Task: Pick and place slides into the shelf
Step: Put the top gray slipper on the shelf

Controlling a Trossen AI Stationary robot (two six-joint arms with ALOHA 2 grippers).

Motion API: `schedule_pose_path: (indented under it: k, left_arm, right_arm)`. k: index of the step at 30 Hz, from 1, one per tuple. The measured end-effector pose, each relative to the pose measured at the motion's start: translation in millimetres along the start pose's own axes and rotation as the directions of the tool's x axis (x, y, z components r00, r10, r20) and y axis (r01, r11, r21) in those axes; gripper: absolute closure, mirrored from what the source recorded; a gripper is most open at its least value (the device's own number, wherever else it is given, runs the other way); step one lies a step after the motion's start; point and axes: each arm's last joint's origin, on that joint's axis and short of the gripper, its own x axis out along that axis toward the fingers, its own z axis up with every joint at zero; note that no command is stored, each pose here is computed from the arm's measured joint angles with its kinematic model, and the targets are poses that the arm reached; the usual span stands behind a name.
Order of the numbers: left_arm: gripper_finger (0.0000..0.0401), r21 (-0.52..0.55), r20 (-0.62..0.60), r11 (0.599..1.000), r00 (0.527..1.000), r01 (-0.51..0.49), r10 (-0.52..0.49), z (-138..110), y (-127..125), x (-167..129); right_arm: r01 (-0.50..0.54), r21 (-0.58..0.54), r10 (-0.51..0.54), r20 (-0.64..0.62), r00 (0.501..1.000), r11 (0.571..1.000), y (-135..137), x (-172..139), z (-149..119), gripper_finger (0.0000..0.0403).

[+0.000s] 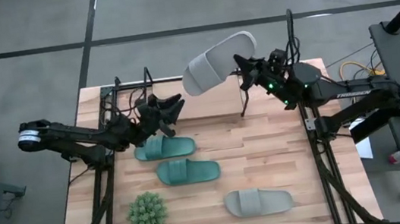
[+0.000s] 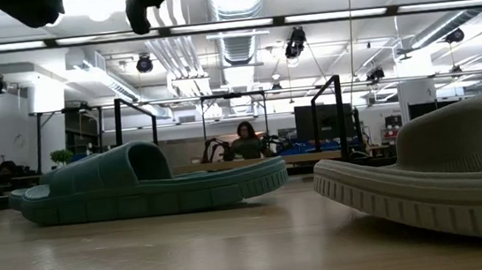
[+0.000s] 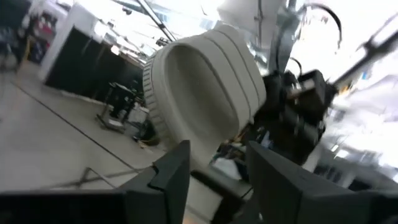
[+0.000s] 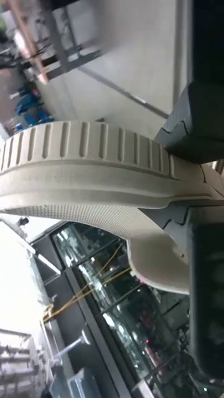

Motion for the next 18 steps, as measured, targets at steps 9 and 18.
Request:
schedule_pose_path:
  k: [9, 18]
  left_arm:
    - [0.0243, 0.294, -0.028, 0.952, 0.996, 0.089, -0.084, 0.1, -2.2, -3.1]
    - [0.0243, 0.575, -0.04, 0.81, 0.993, 0.115, -0.112, 12.2, -14.0, -14.1]
  right_arm:
    - [-0.002, 0.072, 0.015, -0.175, 0.985, 0.997, -25.0, 4.3, 1.8, 0.0354]
    - [0.006, 0.149, 0.04, -0.306, 0.951, 0.989, -55.7, 22.2, 5.9, 0.0354]
